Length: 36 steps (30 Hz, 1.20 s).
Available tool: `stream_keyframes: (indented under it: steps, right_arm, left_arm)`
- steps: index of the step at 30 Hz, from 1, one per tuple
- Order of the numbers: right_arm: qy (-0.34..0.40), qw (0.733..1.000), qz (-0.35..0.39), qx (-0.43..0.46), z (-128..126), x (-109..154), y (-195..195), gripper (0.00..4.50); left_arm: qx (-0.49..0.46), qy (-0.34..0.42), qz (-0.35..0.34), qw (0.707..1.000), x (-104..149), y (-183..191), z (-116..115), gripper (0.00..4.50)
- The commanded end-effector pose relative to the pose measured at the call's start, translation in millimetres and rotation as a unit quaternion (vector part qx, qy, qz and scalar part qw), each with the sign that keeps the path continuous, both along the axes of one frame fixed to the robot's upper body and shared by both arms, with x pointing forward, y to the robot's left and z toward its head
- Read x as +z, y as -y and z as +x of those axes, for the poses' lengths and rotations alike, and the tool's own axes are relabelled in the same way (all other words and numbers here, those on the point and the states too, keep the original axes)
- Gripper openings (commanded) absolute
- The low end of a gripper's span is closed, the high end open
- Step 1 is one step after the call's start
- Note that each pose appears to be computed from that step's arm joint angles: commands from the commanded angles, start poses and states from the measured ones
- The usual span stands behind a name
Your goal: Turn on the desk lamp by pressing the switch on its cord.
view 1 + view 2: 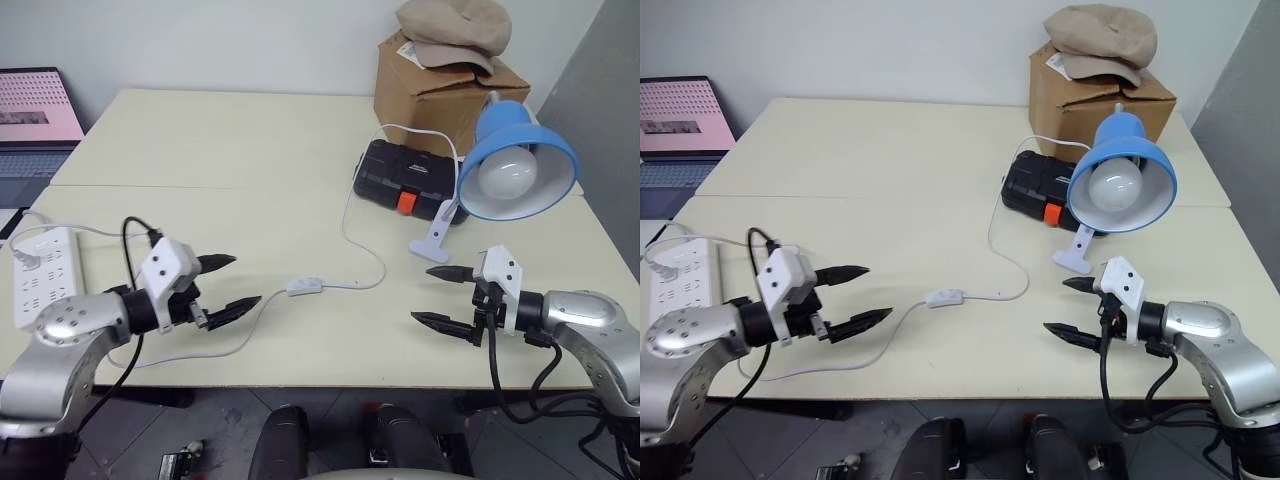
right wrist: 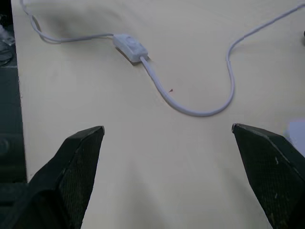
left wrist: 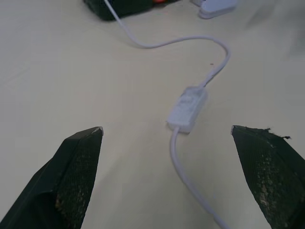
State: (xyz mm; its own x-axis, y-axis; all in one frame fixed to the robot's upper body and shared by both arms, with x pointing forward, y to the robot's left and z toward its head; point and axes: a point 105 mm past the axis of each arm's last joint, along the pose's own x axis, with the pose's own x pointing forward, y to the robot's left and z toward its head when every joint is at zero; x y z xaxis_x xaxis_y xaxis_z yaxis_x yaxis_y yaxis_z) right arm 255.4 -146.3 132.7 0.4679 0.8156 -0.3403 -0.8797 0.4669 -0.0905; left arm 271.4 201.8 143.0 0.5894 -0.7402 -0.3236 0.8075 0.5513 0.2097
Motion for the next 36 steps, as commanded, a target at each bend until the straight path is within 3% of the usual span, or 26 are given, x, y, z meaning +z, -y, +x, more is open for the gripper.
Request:
stream_keyframes:
  steps: [1,9,17,27,36]
  right_arm:
    - [0.007,1.000,0.000,0.001,-9.7,12.7,-6.0,4.50]
    - [0.006,1.000,-0.016,-0.016,-21.5,10.4,-8.9,4.50]
    - [-0.002,1.000,-0.016,-0.011,-32.2,8.1,-16.6,4.50]
    - [-0.003,1.000,-0.020,-0.007,-35.0,9.1,-18.1,4.50]
    - [0.000,1.000,-0.017,-0.003,-31.9,10.3,-21.2,4.50]
  left_arm:
    - [-0.039,-0.013,0.028,0.999,-10.1,6.1,9.0,4.49]
    - [-0.087,-0.042,0.030,0.995,-35.7,23.7,42.2,4.49]
    - [-0.136,-0.094,0.026,0.986,-54.7,38.1,47.6,4.49]
    - [-0.155,-0.123,0.004,0.980,-60.5,46.9,52.3,4.49]
    - [-0.184,-0.116,0.033,0.976,-64.3,48.3,46.6,2.72]
